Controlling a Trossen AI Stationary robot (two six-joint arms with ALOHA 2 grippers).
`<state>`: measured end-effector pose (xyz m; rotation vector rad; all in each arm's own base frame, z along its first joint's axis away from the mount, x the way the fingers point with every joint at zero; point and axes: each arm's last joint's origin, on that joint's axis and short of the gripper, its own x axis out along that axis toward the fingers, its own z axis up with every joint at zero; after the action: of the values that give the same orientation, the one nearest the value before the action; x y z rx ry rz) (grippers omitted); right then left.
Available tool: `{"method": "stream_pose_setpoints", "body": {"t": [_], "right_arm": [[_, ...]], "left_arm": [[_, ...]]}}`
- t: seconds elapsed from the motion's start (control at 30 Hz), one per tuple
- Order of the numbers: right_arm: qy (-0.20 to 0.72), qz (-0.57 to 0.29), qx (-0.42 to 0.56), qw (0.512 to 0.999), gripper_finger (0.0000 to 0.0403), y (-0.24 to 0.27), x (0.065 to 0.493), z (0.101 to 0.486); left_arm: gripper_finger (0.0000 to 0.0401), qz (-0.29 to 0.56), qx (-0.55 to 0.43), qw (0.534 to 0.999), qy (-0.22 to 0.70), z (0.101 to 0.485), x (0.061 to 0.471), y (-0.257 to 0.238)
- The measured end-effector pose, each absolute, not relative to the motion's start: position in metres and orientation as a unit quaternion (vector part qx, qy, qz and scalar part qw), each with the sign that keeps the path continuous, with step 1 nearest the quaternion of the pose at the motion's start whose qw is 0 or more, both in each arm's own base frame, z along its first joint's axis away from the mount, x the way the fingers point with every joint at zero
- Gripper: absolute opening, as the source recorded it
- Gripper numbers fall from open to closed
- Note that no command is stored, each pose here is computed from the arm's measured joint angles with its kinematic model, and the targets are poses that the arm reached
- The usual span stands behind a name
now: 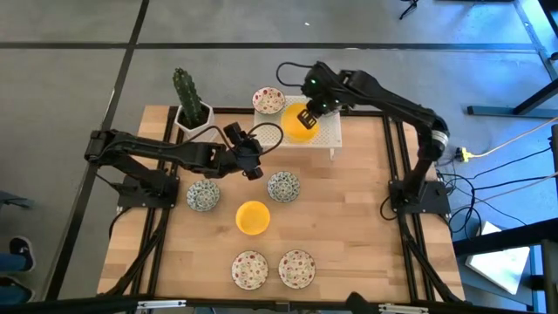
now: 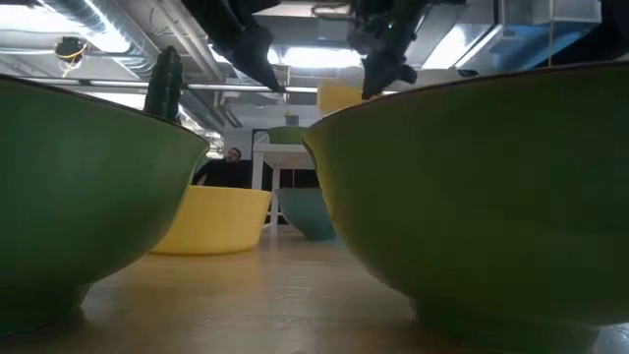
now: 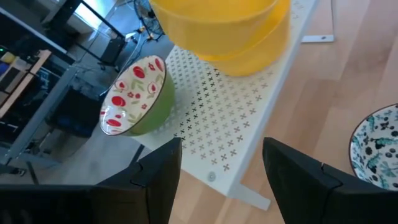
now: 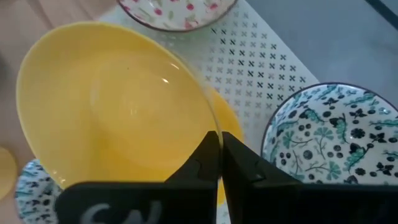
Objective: Pick & Place Mini bowls
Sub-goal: Stack the right yellow bowl on top of the other yellow bowl on the shelf, then stack the right blue patterned bowl on top of the other blue patterned bowl on the shelf
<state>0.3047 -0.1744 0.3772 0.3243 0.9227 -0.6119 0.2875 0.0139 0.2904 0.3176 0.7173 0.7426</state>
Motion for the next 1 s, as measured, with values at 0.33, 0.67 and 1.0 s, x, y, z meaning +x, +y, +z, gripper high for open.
{"method": "stream_pose_setpoints", "body": {"t": [0.33, 0.67, 1.0], "right_arm": [[0.437, -0.28, 0.183, 0.835, 0.0051, -0.186, 0.304, 0.373], [0.437, -0.287, 0.18, 0.833, 0.0126, -0.192, 0.3, 0.374], [0.425, -0.277, 0.125, 0.853, 0.0129, -0.179, 0.283, 0.424]], "left_arm": [[0.0219, 0.347, 0.149, 0.86, 0.342, 0.29, 0.288, 0.014], [0.0219, 0.334, 0.142, 0.866, 0.344, 0.29, 0.288, 0.013], [0.0219, 0.267, 0.108, 0.883, 0.37, 0.273, 0.292, 0.007]]}}
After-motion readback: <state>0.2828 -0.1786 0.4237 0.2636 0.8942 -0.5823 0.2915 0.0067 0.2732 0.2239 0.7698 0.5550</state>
